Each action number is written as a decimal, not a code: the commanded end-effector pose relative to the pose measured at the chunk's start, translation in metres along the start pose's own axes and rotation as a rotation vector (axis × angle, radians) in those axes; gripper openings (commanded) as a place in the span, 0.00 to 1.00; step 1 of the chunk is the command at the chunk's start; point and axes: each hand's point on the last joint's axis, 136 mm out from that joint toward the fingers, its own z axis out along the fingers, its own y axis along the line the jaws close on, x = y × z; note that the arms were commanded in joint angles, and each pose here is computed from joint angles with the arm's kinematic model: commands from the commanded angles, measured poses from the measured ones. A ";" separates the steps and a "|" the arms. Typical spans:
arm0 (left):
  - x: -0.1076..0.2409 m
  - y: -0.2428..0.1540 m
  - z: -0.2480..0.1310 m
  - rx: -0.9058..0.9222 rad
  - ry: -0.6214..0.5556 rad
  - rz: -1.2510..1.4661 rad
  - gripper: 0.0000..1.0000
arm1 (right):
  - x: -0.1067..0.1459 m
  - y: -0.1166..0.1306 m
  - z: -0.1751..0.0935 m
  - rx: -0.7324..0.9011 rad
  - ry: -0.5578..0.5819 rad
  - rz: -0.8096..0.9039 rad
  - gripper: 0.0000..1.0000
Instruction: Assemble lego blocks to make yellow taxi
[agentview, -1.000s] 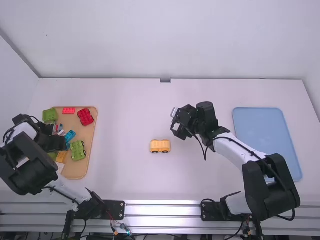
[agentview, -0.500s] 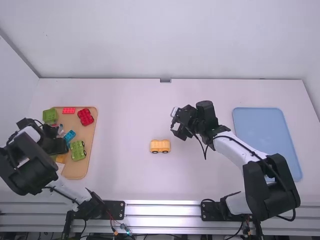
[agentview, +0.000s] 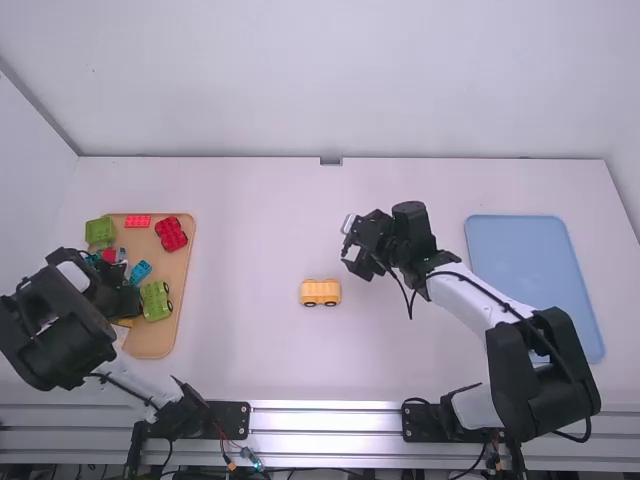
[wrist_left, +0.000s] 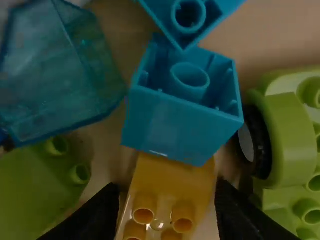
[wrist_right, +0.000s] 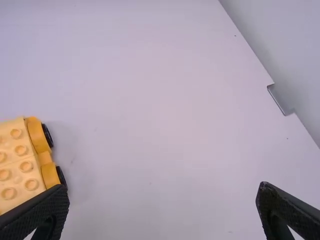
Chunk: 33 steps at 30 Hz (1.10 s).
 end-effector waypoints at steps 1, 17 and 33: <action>0.007 -0.005 0.005 0.020 0.018 -0.008 0.47 | -0.014 -0.010 -0.006 0.027 -0.029 -0.012 0.99; -0.013 0.000 -0.030 0.029 0.035 -0.226 0.02 | -0.015 -0.009 -0.006 0.024 -0.031 -0.009 0.99; -0.072 -0.105 -0.116 0.129 -0.274 0.170 0.02 | -0.011 -0.005 -0.006 0.006 -0.014 0.003 0.99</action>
